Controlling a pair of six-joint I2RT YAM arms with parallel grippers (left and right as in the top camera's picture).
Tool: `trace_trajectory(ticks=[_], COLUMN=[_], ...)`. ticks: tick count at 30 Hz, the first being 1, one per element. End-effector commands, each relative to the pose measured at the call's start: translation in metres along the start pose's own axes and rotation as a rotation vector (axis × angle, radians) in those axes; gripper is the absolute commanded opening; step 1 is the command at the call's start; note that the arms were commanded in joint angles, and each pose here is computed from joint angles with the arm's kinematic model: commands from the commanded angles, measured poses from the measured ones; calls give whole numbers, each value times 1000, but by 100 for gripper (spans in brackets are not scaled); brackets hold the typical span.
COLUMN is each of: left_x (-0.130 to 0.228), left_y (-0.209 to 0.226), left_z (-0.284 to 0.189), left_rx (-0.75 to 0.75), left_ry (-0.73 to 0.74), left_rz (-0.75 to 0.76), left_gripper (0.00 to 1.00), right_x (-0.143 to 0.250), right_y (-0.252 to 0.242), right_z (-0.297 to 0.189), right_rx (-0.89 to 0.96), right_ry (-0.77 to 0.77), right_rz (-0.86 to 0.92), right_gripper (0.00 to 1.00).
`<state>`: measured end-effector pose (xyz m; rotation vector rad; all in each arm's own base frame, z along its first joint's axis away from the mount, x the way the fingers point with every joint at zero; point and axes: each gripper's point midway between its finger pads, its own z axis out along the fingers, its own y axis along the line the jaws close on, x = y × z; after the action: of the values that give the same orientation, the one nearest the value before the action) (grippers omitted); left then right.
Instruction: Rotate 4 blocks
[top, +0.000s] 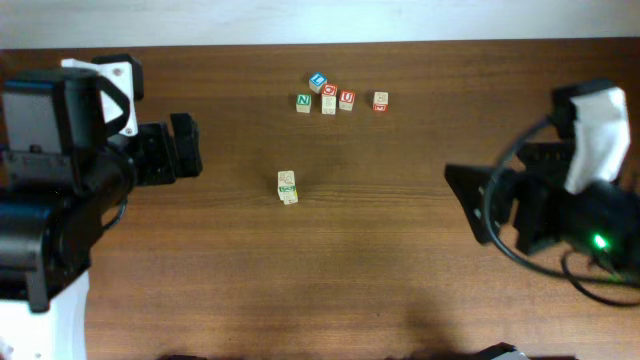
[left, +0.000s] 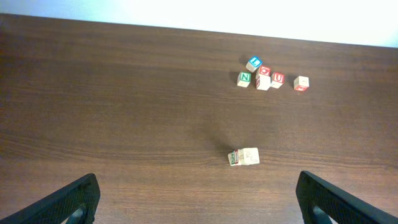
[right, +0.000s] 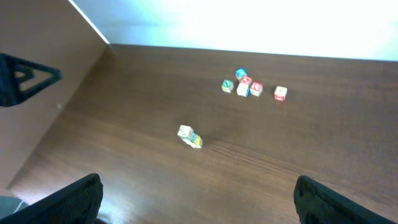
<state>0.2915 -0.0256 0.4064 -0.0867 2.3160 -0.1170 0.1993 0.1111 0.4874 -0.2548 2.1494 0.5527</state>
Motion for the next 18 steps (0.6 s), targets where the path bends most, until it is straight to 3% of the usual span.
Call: trace_trajectory(ticks=[1, 5, 8, 13, 18], left_x=[1, 6, 6, 6, 6], left_y=[2, 3, 3, 3, 3], left_z=[-13, -14, -14, -14, -14], left_rx=[-5, -9, -9, -9, -9], left_ry=[-29, -8, -8, -8, -8], left_rz=[9, 9, 10, 9, 9], left_gripper=[99, 99, 99, 99, 99], right_x=[2, 5, 3, 2, 52], right_y=[6, -14, -37, -68, -99], right_z=[-15, -26, -17, 4, 43], right_rx=[-32, 89, 201, 261, 240], right_ry=[-27, -56, -51, -159, -299], right_rz=[1, -27, -119, -110, -168], right_gripper=[98, 98, 98, 98, 98])
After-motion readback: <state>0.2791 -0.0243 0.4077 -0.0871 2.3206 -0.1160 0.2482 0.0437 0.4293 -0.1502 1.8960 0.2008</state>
